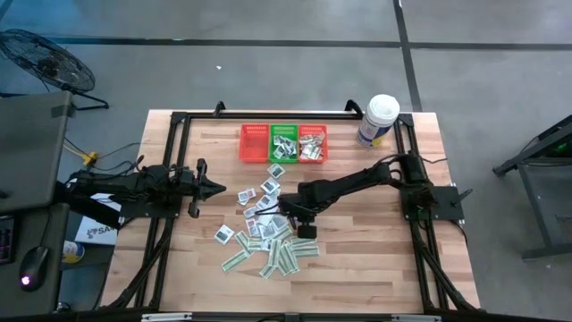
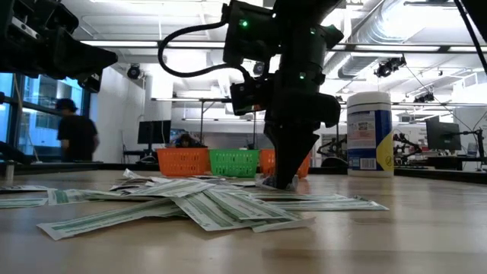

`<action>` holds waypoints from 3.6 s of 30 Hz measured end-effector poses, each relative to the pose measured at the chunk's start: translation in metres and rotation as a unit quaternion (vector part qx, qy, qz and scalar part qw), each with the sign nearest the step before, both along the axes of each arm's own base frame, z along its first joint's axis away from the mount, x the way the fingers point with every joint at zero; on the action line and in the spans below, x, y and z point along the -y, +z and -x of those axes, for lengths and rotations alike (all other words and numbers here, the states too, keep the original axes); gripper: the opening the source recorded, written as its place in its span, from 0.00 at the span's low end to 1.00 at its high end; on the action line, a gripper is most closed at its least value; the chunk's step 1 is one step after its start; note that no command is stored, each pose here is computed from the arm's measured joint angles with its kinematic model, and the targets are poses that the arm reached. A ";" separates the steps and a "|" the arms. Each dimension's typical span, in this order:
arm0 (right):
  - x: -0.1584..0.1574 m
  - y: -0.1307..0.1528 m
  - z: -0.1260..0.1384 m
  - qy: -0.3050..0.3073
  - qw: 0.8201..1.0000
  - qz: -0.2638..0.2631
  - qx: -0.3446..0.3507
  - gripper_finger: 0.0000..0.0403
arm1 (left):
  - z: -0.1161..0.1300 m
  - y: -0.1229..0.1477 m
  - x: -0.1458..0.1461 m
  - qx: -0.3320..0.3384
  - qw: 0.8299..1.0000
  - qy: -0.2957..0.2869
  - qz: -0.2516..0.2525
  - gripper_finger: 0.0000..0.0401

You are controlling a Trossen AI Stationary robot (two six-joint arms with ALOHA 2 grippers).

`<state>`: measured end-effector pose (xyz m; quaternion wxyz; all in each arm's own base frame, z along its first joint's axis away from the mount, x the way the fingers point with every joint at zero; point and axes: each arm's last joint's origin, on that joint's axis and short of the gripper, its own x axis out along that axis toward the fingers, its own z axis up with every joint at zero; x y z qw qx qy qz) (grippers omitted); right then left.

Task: Pick & Place First Aid Supplies
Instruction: Put the towelette pack into the green bin

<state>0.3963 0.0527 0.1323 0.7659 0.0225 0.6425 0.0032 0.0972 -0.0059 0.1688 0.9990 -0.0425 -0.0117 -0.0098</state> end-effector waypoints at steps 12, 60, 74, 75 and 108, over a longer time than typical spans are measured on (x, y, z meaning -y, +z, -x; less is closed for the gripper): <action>-0.003 0.050 -0.022 0.012 1.000 -0.008 0.018 0.02 | 0.000 0.000 0.000 0.000 1.000 0.000 0.000 0.00; 0.221 0.063 -0.020 -0.309 0.933 -0.012 0.183 0.04 | 0.000 0.000 0.000 0.000 1.000 0.000 0.000 0.00; 0.224 0.053 -0.019 -0.305 0.932 -0.019 0.196 0.06 | 0.000 0.000 0.000 0.000 1.000 0.000 0.000 0.00; 0.224 0.053 -0.019 -0.304 0.932 -0.019 0.196 0.07 | 0.000 0.000 0.000 0.000 1.000 0.000 0.000 0.00; 0.207 0.071 -0.021 -0.404 0.887 -0.071 0.210 0.47 | 0.000 0.000 0.000 0.000 1.000 0.000 0.000 0.00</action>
